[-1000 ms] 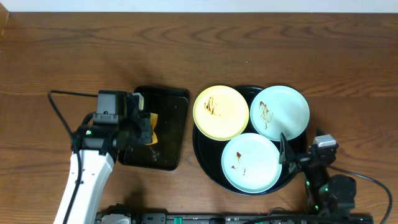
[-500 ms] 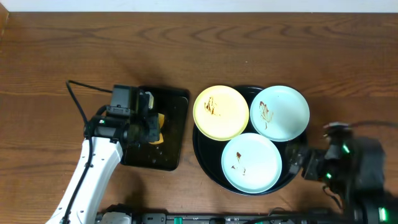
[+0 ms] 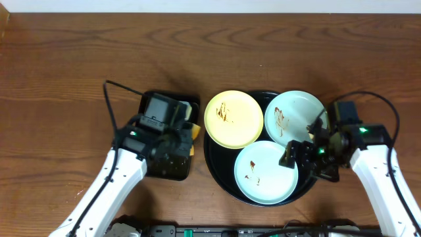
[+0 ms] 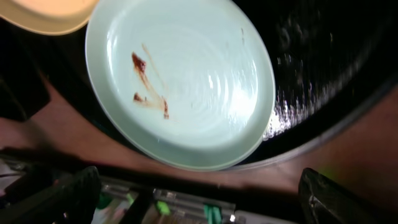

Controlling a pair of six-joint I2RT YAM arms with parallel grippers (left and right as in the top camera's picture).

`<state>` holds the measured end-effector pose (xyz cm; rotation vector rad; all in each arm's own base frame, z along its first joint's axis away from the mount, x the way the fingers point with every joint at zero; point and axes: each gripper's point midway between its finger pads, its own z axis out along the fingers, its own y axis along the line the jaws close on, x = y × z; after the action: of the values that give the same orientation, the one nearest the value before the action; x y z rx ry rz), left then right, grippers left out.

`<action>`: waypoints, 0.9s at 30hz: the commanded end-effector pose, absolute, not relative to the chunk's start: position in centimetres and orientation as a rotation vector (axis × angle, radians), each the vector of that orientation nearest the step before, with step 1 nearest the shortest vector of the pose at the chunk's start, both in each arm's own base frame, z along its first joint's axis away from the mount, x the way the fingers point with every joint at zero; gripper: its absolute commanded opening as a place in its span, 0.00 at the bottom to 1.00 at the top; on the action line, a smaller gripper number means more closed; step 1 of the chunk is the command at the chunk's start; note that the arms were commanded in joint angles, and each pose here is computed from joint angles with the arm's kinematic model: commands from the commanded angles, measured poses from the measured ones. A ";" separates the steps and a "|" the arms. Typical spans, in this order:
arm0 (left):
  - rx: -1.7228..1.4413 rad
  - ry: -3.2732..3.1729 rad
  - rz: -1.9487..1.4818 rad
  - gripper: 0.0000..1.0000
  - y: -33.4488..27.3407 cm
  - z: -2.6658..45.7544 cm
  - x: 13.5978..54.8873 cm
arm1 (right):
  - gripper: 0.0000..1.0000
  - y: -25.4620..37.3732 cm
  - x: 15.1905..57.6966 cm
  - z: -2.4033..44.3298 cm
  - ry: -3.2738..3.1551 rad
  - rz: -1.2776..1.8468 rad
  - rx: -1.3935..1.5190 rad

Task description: Clean dirty plates on tray and stack at the side

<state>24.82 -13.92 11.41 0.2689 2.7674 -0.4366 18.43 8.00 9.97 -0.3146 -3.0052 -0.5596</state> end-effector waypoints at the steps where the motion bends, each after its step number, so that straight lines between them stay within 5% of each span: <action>1: 0.297 2.746 -0.446 0.07 -15.0 11.9 24.8 | 0.99 6.7 18.2 8.5 -3.046 -0.377 -0.304; 6: 0.328 2.733 -0.455 0.08 -15.7 12.0 24.6 | 0.99 5.0 17.3 6.6 -3.029 -0.185 -0.463; 15: 0.404 2.710 -0.489 0.07 -17.8 12.2 23.9 | 0.99 8.6 16.1 3.3 -2.958 -0.519 -0.434; 16: 0.402 2.709 -0.497 0.07 -18.1 12.2 23.9 | 0.94 9.1 16.3 3.1 -2.963 -0.576 -0.402; 17: 0.393 2.710 -0.507 0.07 -18.5 12.2 23.8 | 0.63 9.4 16.4 2.8 -2.967 -0.610 -0.394; 18: 0.392 2.712 -0.513 0.07 -18.8 12.1 23.7 | 0.47 9.6 16.5 2.6 -2.969 -0.630 -0.395; 19: 0.408 2.716 -0.519 0.07 -19.3 11.9 23.5 | 0.65 9.7 16.5 2.1 -2.979 -0.644 -0.393; 20: 0.416 2.720 -0.522 0.07 -19.6 11.7 23.4 | 0.69 9.6 16.5 1.9 -2.985 -0.641 -0.392; 26: 0.475 2.734 -0.565 0.07 -21.9 10.8 22.6 | 0.63 9.6 17.0 1.6 -3.009 -0.650 -0.388; 27: 0.485 2.735 -0.581 0.07 -22.4 10.7 22.5 | 0.51 9.6 17.1 1.6 -3.013 -0.654 -0.392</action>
<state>22.85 -20.89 10.83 0.4766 2.7293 -0.5299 16.97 9.10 1.49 -0.4108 -3.0136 -0.6142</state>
